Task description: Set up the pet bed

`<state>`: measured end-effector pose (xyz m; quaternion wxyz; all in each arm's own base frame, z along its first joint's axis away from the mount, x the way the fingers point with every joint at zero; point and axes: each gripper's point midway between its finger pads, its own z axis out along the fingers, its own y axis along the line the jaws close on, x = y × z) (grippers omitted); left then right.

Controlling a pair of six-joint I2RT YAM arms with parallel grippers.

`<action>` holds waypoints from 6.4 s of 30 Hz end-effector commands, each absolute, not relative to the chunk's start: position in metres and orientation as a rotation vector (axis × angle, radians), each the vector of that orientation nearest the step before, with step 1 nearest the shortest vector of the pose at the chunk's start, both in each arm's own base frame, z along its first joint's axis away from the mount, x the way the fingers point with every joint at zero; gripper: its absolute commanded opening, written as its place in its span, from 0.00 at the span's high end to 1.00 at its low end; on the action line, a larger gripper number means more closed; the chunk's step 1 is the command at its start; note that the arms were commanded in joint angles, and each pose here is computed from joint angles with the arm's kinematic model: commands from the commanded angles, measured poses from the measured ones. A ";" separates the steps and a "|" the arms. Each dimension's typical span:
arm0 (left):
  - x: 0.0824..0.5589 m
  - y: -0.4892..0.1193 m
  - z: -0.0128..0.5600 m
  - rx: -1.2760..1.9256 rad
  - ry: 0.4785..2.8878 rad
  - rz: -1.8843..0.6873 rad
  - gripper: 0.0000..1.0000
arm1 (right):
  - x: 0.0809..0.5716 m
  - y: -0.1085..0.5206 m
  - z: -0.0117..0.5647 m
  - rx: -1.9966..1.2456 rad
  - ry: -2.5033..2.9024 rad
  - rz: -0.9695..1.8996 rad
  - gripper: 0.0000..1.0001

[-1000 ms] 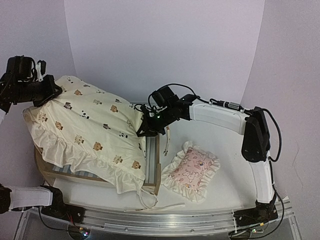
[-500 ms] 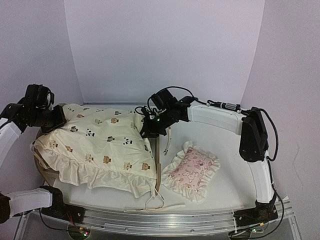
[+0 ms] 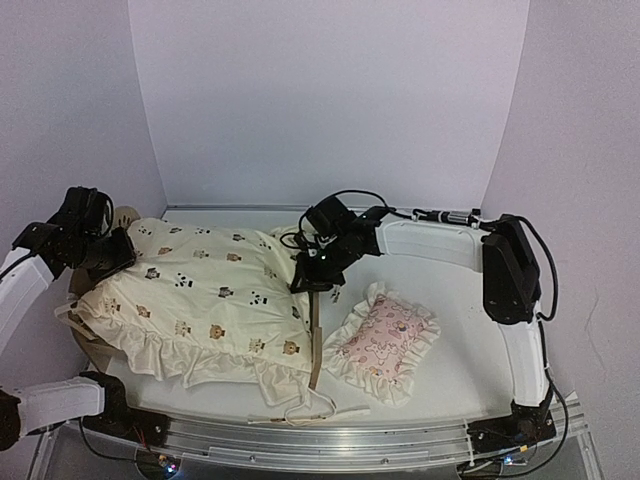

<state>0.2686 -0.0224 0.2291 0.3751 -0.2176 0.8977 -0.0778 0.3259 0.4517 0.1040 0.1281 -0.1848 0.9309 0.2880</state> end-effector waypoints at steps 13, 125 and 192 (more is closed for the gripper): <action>0.280 0.000 0.334 -0.488 2.104 -0.054 0.06 | 0.311 0.381 0.177 -0.447 2.645 0.617 0.21; 0.433 -0.168 0.301 -0.010 2.193 -0.260 0.01 | 0.378 0.199 0.266 -0.144 2.497 0.326 0.09; 0.263 -0.104 0.240 -0.079 2.191 -0.397 0.04 | 0.327 0.575 0.180 -1.081 1.867 0.359 1.00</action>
